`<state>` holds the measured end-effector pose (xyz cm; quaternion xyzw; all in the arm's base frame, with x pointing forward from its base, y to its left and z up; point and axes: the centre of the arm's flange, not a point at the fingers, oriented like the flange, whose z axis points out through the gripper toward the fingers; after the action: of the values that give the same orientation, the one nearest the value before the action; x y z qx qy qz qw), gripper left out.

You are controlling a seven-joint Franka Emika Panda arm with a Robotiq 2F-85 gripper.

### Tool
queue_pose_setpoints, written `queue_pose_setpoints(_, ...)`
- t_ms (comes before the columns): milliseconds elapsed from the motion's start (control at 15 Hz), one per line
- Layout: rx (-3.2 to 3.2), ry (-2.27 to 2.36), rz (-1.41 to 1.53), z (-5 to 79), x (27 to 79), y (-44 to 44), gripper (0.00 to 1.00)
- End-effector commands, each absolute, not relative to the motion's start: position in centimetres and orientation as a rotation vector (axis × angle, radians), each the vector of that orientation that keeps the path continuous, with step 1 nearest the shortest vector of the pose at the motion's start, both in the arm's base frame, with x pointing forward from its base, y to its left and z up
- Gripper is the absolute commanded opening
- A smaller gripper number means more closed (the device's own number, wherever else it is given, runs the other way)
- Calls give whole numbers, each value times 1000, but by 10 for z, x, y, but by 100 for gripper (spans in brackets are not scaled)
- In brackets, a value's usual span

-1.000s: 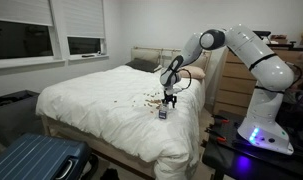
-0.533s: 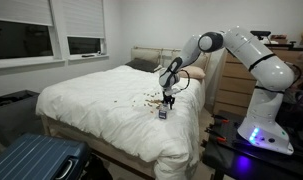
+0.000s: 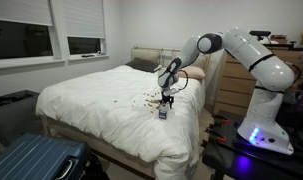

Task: Pick some objects from the bed and put them in the clear bottle

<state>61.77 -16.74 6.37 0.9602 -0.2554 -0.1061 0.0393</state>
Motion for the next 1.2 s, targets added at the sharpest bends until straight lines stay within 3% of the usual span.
queue_pose_setpoints(0, 2928, -748, -327, 63, 625, -170, 36)
queue_pose_setpoints(267, 2927, -744, -324, 63, 625, -170, 4)
queue_pose_setpoints(333, 2927, -744, -324, 63, 625, -170, 1)
queue_pose_setpoints(1133, 2956, -741, -284, 102, 621, -167, 0)
